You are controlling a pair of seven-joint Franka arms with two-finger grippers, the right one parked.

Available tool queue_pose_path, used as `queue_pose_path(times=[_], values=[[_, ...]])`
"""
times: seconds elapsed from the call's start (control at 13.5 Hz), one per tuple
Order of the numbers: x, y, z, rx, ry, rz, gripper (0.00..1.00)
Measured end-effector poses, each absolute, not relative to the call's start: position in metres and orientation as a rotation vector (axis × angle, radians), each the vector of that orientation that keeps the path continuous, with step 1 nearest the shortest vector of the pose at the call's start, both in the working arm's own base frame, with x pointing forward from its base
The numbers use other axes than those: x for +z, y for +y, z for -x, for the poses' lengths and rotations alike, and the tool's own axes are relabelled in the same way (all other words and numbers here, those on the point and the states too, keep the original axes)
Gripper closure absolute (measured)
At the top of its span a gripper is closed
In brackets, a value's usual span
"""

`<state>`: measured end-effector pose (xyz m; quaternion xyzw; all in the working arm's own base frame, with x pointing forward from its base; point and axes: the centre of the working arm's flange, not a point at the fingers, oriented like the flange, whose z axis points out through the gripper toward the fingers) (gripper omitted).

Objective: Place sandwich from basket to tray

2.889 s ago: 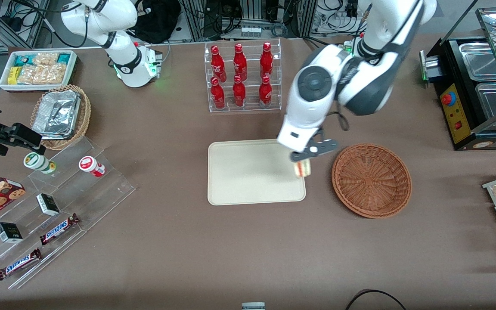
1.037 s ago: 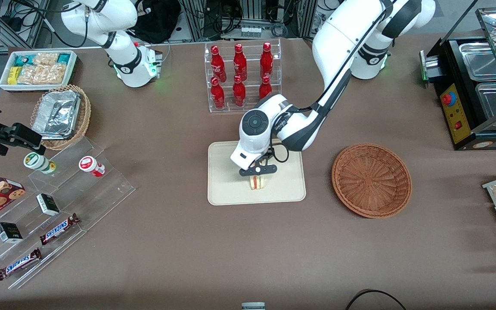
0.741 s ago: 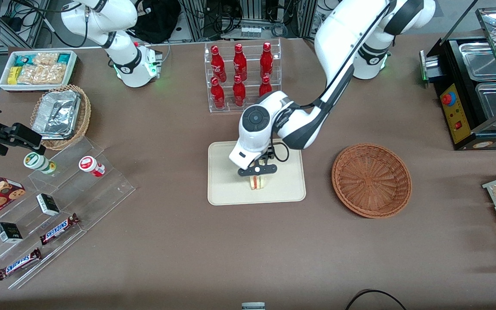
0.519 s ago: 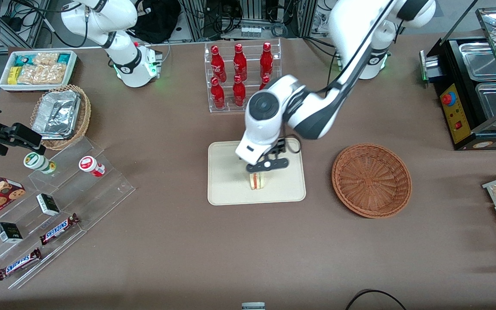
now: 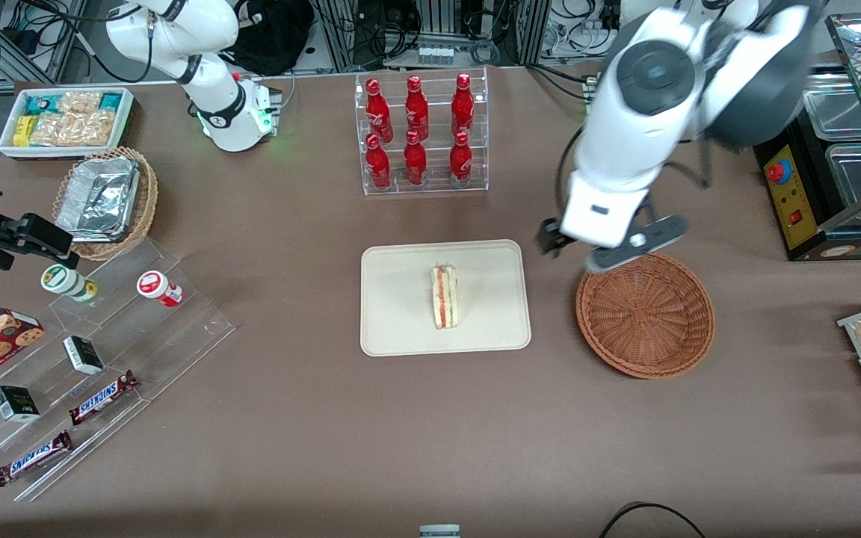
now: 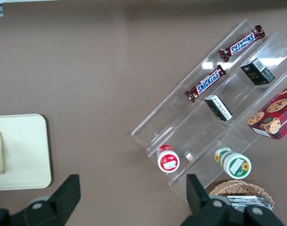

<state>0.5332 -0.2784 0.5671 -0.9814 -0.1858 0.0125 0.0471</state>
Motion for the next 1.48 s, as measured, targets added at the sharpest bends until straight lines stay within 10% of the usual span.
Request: queue_pose_path(times=[1.48], values=[[0.644,-0.022,-0.495,0.234,-0.167,3.002,0.00]])
